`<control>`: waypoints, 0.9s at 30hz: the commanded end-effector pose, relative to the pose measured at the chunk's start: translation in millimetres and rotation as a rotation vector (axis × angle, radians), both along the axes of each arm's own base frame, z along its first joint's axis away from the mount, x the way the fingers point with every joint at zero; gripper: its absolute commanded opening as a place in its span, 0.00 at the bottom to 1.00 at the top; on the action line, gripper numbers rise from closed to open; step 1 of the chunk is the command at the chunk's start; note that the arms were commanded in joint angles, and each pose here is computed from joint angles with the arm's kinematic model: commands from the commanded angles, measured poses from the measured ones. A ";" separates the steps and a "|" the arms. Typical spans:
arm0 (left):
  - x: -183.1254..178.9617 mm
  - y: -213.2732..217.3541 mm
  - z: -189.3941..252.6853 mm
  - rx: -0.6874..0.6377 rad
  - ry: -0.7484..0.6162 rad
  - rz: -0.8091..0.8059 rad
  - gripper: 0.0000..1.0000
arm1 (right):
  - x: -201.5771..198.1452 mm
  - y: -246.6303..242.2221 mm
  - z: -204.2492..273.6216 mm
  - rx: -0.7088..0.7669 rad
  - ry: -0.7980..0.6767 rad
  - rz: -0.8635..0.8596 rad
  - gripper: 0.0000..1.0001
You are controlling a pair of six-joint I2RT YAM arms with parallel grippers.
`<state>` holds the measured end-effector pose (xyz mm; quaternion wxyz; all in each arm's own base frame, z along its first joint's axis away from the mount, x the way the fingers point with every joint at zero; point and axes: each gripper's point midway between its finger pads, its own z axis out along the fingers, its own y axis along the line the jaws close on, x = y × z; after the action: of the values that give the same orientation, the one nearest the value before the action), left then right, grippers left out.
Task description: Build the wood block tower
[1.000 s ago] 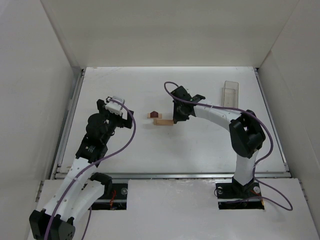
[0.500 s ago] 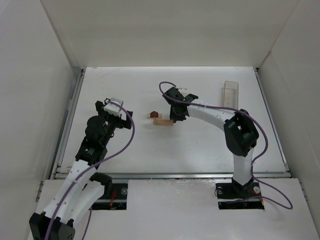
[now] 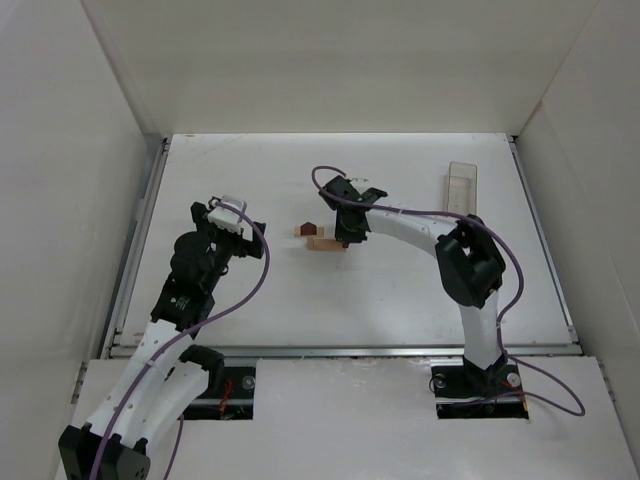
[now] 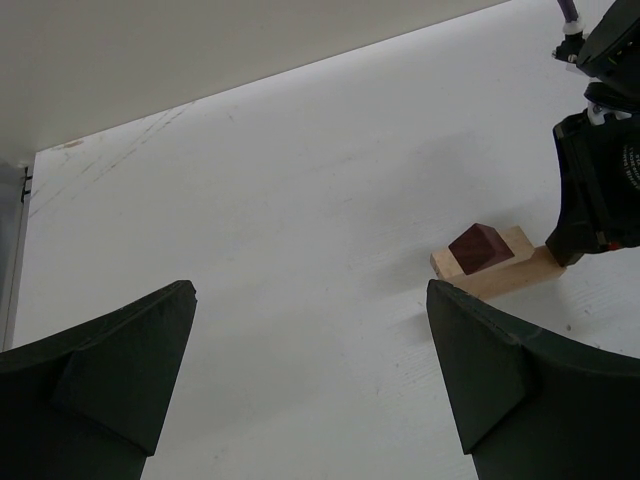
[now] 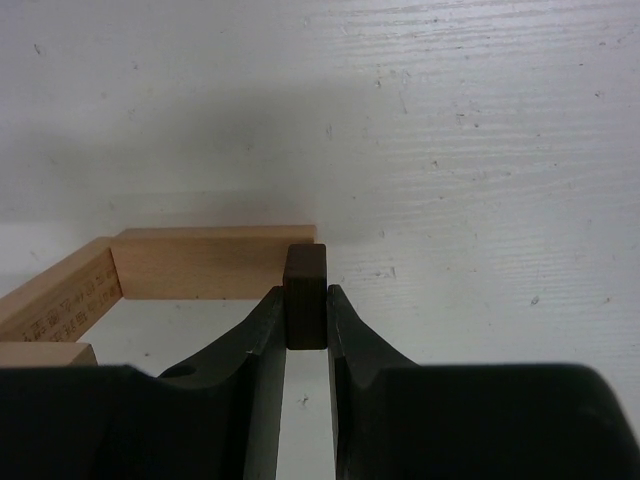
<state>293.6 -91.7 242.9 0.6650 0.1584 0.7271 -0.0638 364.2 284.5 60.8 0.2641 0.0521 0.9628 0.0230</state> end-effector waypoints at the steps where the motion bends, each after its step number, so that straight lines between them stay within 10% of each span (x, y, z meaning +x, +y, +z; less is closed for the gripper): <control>1: 1.2 0.5 16.5 -0.034 -0.062 0.009 1.00 | 6.6 12.3 12.1 0.024 -0.030 0.002 0.00; 27: 1.2 0.9 11.9 -0.023 -0.056 0.008 1.00 | 2.8 22.3 20.5 0.020 -0.047 0.015 0.00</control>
<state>293.3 -91.4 236.9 0.6611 0.1587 0.7307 -0.0628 363.1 303.0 72.8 0.2738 0.0391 0.9603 0.0355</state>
